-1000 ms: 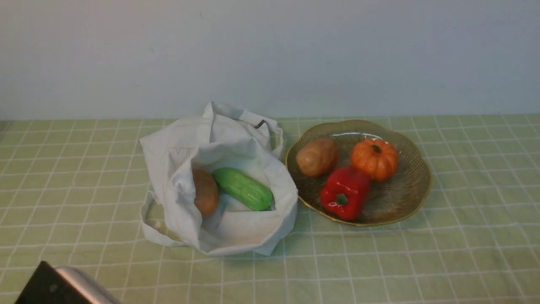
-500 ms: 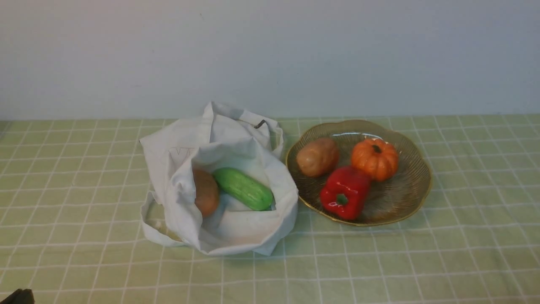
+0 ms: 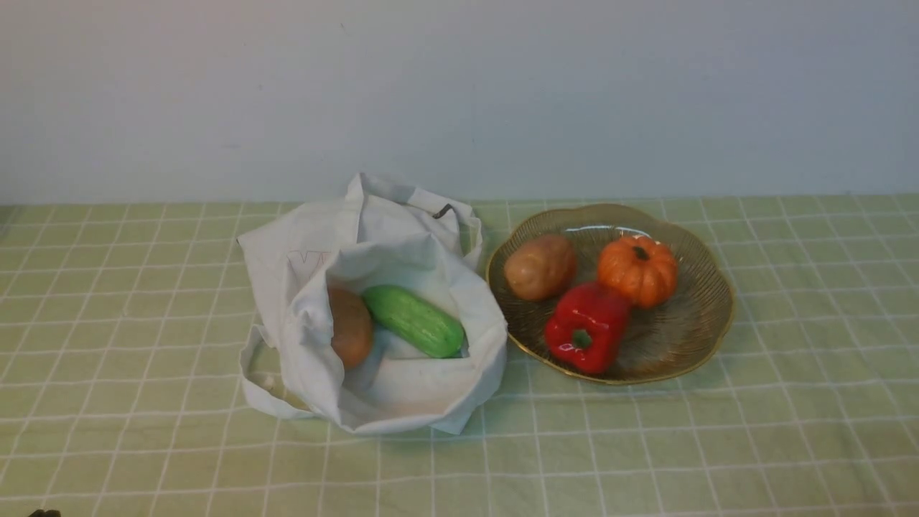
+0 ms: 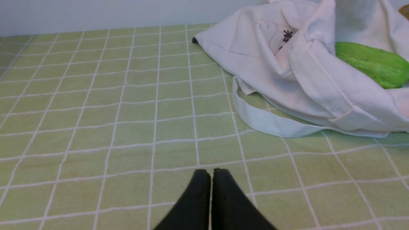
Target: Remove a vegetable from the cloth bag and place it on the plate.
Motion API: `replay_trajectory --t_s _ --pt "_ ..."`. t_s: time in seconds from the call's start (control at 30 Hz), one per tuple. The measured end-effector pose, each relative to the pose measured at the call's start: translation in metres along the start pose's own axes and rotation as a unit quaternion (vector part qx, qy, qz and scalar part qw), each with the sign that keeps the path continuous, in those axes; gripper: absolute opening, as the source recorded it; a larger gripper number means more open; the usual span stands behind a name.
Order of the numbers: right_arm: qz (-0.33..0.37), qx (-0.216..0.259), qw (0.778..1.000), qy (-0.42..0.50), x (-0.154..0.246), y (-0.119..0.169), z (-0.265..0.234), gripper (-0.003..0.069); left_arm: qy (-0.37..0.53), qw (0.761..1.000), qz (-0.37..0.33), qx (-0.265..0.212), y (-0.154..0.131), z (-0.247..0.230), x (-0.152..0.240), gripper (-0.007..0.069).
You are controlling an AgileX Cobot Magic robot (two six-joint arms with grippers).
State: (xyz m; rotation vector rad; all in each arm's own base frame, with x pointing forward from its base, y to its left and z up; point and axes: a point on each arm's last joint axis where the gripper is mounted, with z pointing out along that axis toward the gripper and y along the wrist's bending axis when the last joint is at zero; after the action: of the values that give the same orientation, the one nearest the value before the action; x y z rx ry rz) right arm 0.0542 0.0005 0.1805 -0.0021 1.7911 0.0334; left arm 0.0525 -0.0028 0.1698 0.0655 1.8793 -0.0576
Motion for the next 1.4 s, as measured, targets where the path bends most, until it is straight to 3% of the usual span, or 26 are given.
replay_trajectory --t_s 1.4 --pt "0.000 0.000 1.000 0.000 0.0000 0.0000 0.0000 -0.0015 0.000 1.000 -0.003 0.004 -0.0004 0.0000 0.0000 -0.0005"
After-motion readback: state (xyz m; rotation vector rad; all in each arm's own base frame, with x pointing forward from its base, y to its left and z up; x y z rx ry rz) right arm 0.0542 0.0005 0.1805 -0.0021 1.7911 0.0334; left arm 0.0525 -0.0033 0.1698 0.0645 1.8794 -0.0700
